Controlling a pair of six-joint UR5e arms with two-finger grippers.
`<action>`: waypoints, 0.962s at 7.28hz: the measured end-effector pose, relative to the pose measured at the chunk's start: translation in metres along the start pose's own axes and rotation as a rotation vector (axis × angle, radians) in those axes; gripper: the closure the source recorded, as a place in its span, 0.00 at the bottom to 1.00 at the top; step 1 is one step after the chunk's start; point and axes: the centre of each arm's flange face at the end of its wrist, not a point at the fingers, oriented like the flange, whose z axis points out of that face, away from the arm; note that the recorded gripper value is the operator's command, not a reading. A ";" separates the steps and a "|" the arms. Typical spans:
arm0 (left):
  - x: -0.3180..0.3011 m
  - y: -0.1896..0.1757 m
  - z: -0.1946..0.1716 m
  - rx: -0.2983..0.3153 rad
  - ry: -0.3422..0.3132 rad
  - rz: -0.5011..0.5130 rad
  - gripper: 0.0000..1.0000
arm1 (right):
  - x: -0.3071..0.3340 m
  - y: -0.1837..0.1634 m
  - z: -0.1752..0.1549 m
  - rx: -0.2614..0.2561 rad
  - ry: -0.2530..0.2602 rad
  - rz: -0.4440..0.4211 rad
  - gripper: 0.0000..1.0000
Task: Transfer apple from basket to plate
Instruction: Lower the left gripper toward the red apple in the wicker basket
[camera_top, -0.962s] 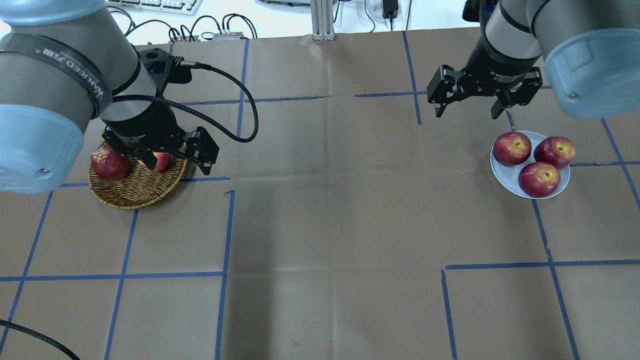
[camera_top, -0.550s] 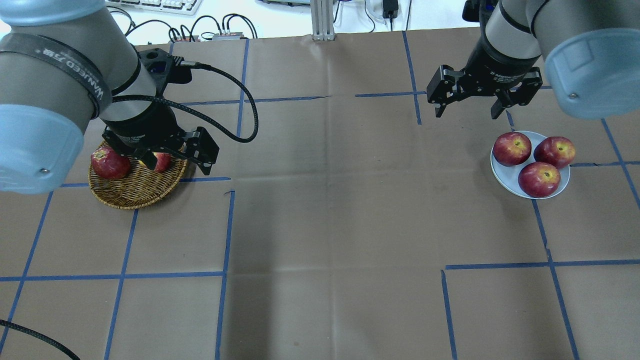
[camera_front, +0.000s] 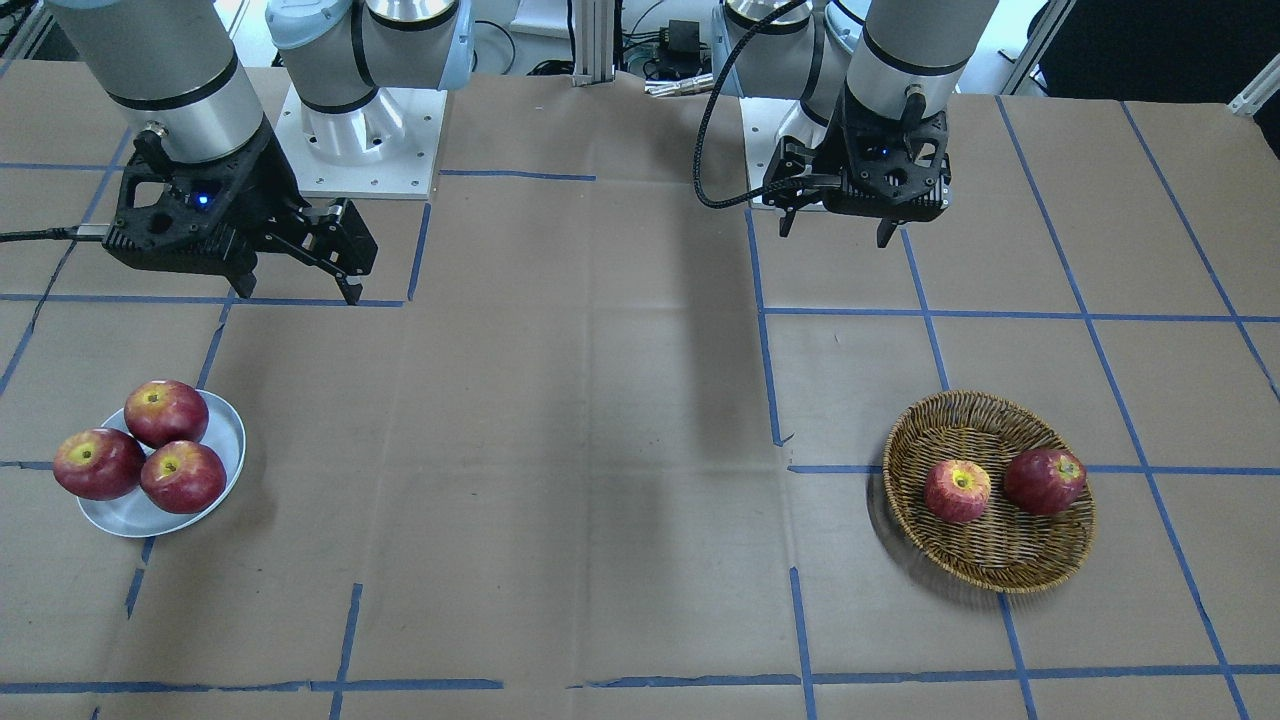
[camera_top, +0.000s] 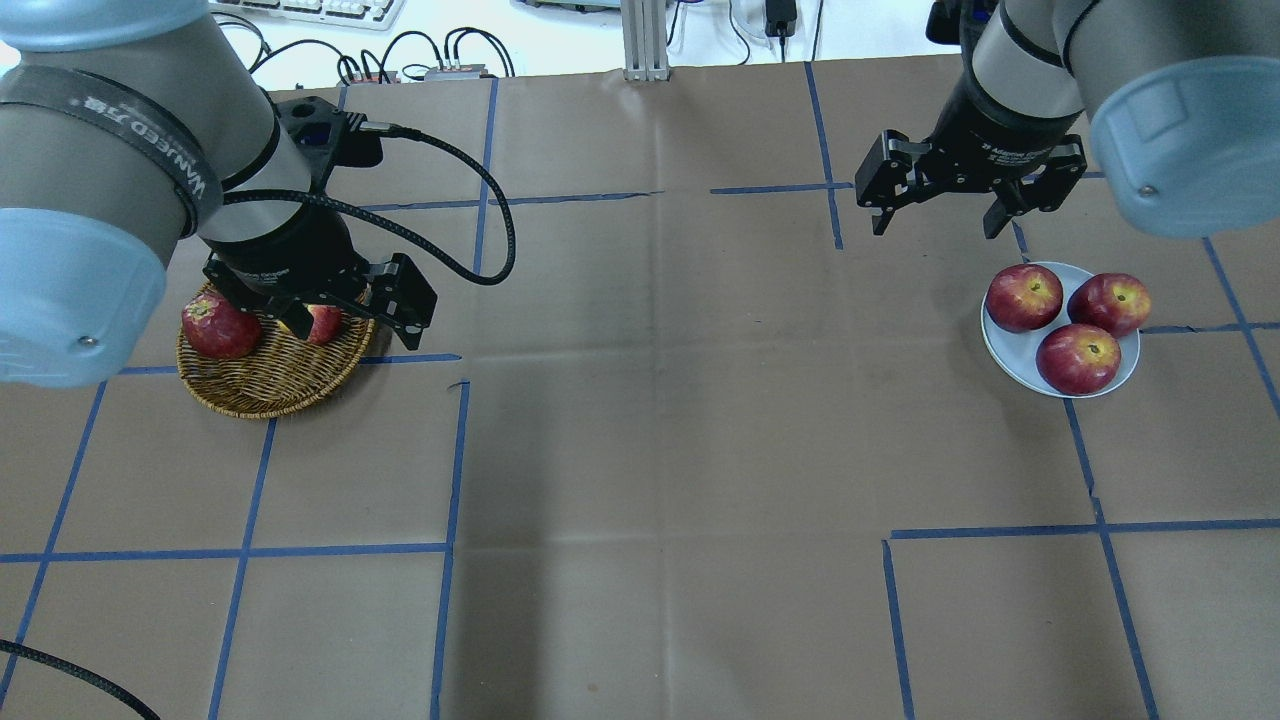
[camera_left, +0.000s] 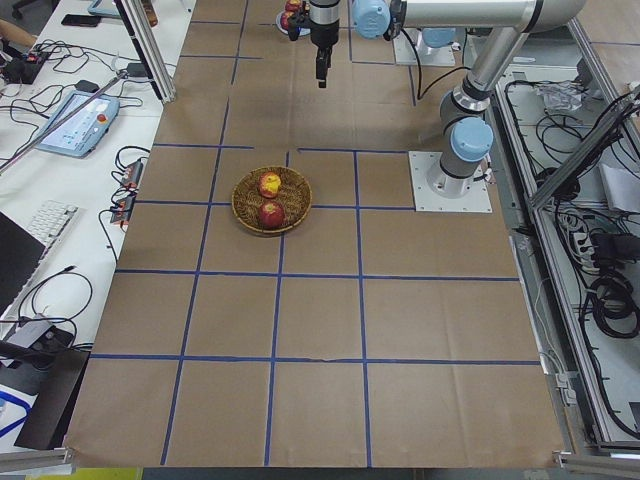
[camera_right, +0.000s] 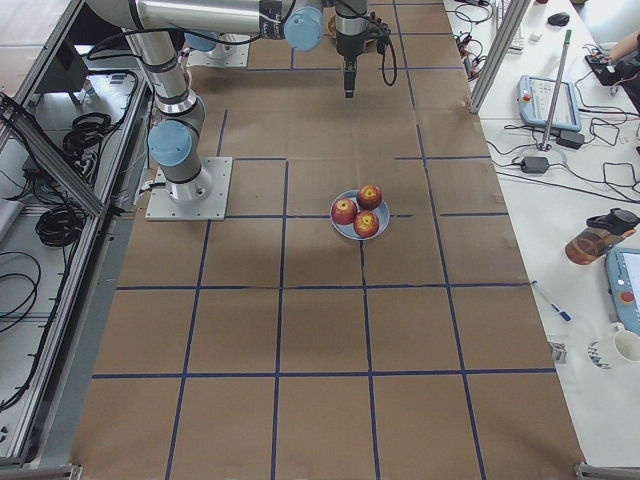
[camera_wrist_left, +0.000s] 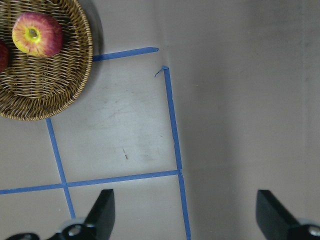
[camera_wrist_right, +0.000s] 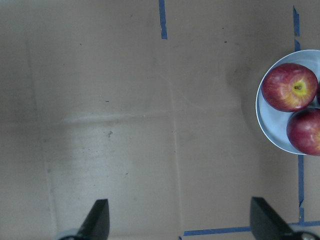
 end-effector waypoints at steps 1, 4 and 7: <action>-0.001 0.000 0.000 0.000 -0.003 0.002 0.02 | 0.000 0.000 0.000 0.000 0.001 0.000 0.00; -0.005 0.001 -0.003 0.004 -0.012 -0.003 0.01 | 0.001 -0.001 0.000 0.003 0.003 -0.005 0.00; -0.015 -0.003 -0.003 0.007 -0.010 0.002 0.01 | 0.002 -0.001 0.000 0.001 0.003 -0.008 0.00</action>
